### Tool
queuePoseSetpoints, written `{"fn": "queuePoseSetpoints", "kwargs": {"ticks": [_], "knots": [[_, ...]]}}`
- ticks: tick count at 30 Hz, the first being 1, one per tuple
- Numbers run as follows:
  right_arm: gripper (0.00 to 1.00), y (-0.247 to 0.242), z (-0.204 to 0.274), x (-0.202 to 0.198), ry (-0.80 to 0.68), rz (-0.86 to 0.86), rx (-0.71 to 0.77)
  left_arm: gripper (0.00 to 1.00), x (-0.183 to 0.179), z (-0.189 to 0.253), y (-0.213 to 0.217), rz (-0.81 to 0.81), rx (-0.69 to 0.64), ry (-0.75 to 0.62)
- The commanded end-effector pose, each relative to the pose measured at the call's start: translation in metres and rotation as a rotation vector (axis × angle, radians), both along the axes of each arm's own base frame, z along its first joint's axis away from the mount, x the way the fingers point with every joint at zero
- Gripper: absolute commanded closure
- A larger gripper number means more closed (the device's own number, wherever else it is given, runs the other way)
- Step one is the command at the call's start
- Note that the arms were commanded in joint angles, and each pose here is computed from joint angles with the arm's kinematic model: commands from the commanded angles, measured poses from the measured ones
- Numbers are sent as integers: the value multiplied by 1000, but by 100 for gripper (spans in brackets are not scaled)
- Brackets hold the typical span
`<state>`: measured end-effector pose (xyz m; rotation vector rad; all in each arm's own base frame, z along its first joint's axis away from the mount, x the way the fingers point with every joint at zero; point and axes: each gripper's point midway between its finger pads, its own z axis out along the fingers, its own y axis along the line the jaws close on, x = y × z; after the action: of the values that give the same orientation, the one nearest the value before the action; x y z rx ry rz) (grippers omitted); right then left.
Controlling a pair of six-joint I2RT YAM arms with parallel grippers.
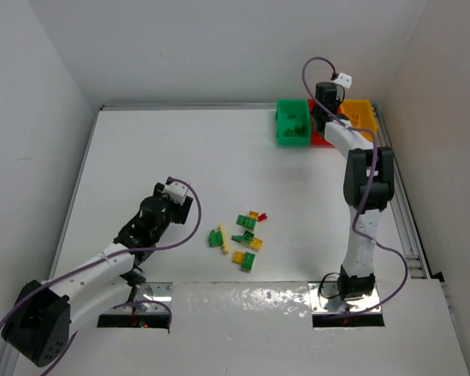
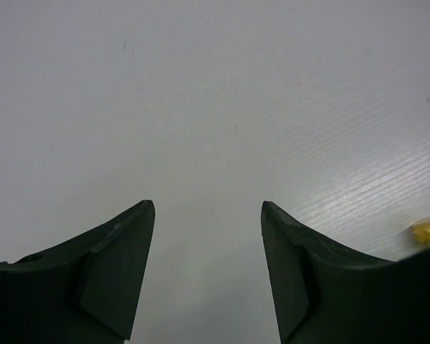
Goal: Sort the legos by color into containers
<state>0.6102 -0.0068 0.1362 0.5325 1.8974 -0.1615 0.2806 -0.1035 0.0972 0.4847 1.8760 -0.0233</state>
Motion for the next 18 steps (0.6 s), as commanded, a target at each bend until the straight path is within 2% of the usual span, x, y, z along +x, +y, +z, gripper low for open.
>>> {"fn": "queuePoseSetpoints", "kwargs": {"ticks": [1, 5, 6, 9, 10, 13, 18], "knots": [[100, -22, 17, 20, -73, -115, 29, 41, 5, 3, 2, 19, -3, -25], [98, -36, 11, 39, -80, -145, 30, 41, 8, 0, 9, 45, -1, -15], [86, -35, 14, 45, -93, -132, 39, 41, 8, -1, 10, 52, -2, -13], [60, -30, 4, 56, -92, -61, 68, 41, 9, -3, 15, 67, -1, -7], [48, -33, 2, 56, -85, -56, 54, 41, 10, -3, 15, 68, 0, -6], [33, -33, 4, 53, -79, -48, 34, 41, 10, -4, 18, 78, 0, -4], [31, -20, 19, 50, -92, 51, 12, 41, 10, -1, 17, 73, -3, -9]]}}
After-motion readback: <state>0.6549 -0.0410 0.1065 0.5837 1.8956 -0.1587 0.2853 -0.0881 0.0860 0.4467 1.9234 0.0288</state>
